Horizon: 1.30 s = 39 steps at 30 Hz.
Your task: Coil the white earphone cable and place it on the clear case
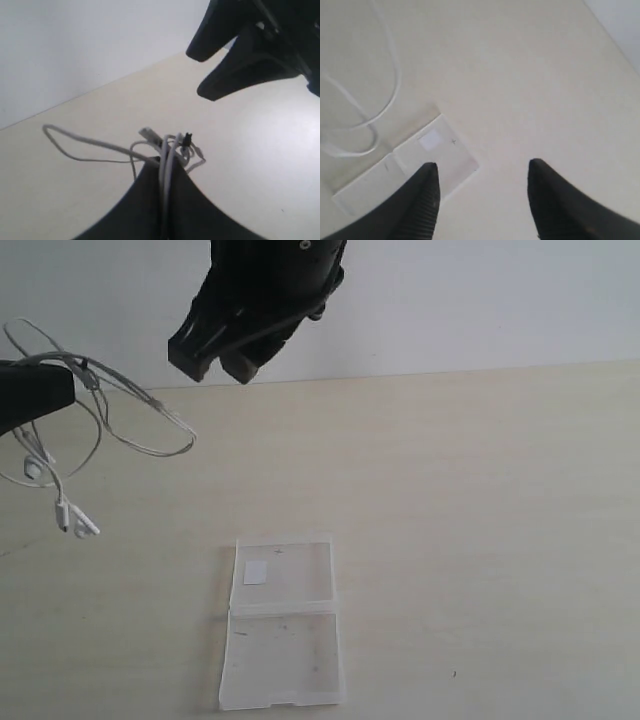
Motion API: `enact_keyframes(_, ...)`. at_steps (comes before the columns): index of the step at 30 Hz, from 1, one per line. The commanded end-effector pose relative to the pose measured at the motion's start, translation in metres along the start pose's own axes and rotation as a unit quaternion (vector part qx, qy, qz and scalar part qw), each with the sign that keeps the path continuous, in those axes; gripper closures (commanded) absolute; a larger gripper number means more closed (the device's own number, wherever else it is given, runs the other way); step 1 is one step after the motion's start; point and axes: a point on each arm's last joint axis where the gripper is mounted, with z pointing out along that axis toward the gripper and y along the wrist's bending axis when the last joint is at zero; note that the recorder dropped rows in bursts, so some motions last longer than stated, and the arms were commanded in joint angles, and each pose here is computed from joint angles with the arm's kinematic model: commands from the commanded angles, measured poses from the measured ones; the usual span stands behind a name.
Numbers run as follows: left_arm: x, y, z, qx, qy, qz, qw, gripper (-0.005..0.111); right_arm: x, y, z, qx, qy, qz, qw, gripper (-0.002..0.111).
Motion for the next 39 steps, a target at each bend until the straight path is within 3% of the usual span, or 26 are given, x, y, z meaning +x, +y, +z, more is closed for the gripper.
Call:
enact_keyframes(1,-0.004,-0.004,-0.002,0.020,0.033,0.015,0.999,0.107,-0.006,-0.013,-0.028,0.026,-0.078,0.044,0.996,0.061)
enact_keyframes(9,-0.002,-0.015,-0.004,0.077,0.051,0.025,0.995,0.107,0.021,-0.035,-0.087,0.044,-0.151,0.105,0.982,0.108)
enact_keyframes(13,-0.001,-0.020,-0.005,0.107,0.059,0.027,0.992,0.107,0.053,-0.028,-0.095,0.045,-0.169,0.118,0.978,0.108)
enact_keyframes(17,0.000,-0.021,-0.004,0.120,0.058,0.021,0.991,0.107,0.097,-0.026,-0.095,0.083,-0.166,0.152,0.971,0.108)
enact_keyframes(25,0.005,-0.025,0.015,0.161,0.069,0.007,0.985,0.107,0.150,-0.020,-0.094,0.116,-0.181,0.185,0.959,0.108)
enact_keyframes(39,0.037,-0.043,0.067,0.174,0.060,-0.040,0.982,0.107,0.175,-0.015,-0.099,0.115,-0.180,0.206,0.955,0.108)
